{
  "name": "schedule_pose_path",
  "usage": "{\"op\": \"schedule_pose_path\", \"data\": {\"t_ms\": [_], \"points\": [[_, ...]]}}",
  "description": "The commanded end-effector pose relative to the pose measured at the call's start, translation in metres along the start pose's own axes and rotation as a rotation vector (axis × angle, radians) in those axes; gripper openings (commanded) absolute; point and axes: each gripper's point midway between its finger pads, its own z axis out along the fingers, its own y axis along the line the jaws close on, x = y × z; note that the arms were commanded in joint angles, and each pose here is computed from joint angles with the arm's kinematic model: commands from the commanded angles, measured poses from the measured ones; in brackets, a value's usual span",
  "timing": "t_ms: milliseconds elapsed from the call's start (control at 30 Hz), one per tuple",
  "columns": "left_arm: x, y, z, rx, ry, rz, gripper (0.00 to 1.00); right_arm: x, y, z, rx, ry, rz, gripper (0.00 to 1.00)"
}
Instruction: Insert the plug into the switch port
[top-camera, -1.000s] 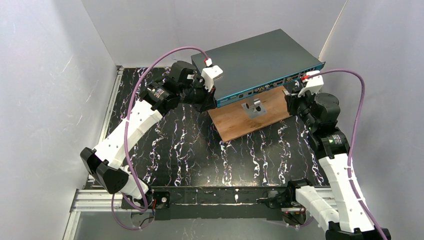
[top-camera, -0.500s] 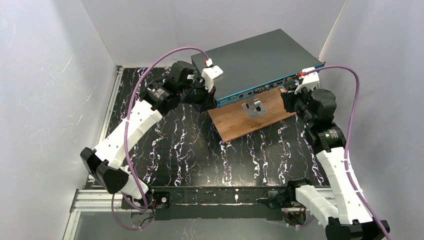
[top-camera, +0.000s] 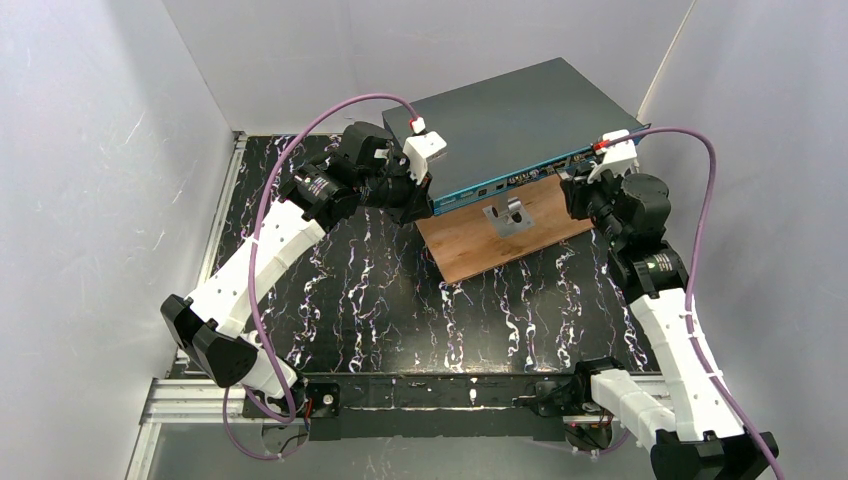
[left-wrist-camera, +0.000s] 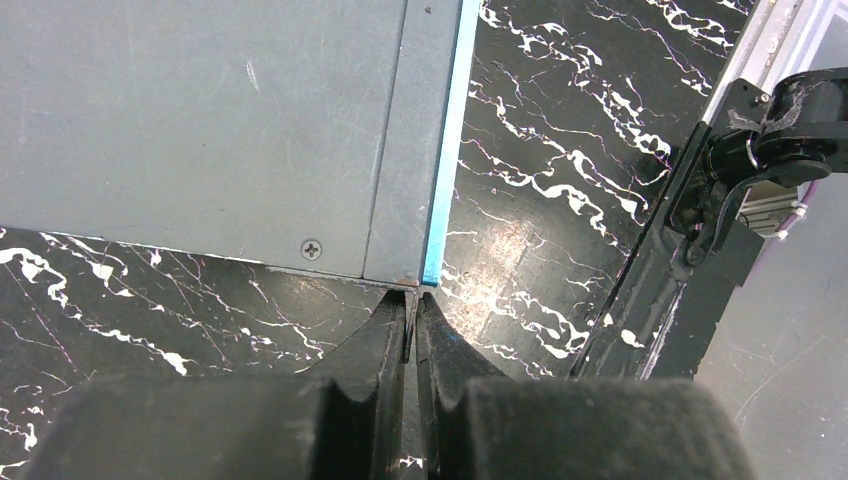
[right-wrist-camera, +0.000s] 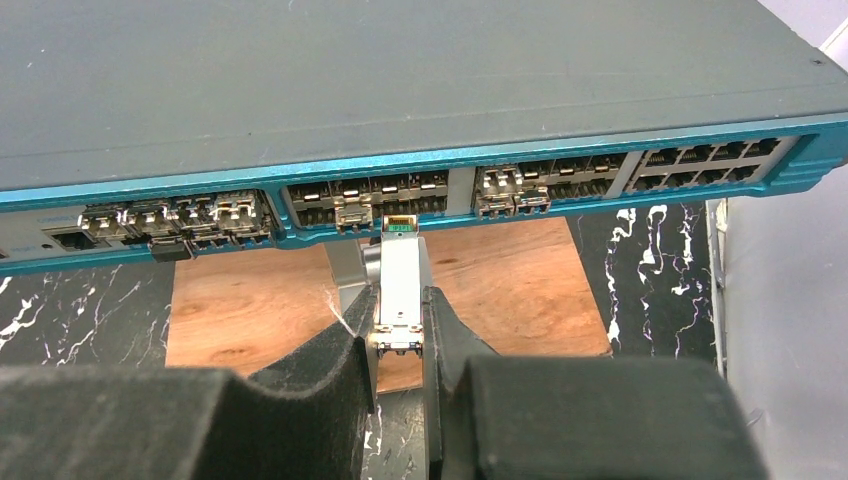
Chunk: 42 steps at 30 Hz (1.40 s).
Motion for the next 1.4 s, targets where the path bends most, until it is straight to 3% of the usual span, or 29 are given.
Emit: {"op": "schedule_pose_path", "data": {"t_ms": [0, 467, 733, 1367], "points": [[-0.01, 0.0, -0.006, 0.002, -0.024, 0.018, 0.0, -0.028, -0.003, 0.001, 0.005, -0.093, -0.017, 0.01], [-0.012, -0.001, -0.008, 0.004, -0.028, 0.024, 0.0, -0.029, 0.003, 0.004, -0.027, -0.095, -0.017, 0.01], [-0.012, -0.001, -0.008, 0.005, -0.03, 0.022, 0.0, -0.017, -0.012, -0.002, 0.056, -0.054, -0.023, 0.01], [-0.012, -0.004, -0.01, 0.016, -0.03, 0.013, 0.0, -0.021, 0.006, 0.004, -0.037, -0.082, 0.006, 0.01]]}}
